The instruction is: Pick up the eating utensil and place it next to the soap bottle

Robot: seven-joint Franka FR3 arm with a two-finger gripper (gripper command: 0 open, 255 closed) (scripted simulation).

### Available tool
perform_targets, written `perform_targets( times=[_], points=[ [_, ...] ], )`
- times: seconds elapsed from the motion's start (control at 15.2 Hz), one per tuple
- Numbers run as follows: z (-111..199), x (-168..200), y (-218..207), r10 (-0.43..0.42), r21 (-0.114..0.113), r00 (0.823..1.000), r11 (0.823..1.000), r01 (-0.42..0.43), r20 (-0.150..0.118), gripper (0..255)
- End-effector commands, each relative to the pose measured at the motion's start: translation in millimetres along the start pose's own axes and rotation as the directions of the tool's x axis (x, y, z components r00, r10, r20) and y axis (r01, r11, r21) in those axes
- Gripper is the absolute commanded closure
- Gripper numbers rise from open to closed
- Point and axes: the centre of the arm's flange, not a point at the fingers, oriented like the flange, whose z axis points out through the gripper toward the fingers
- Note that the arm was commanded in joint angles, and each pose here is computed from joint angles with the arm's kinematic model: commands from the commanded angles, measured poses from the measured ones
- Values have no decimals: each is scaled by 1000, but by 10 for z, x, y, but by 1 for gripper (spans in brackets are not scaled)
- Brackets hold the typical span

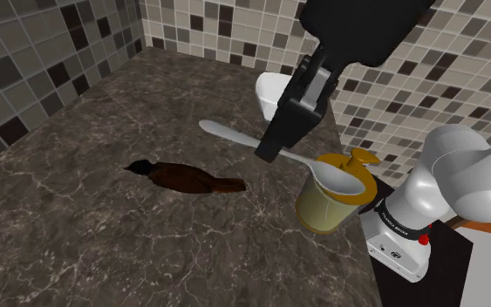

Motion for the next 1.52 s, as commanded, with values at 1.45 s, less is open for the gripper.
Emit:
perform_targets(
  times=[1.45],
  points=[
    [1154,-307,65,2,0,1000,1000,-2,0,255]
  ],
)
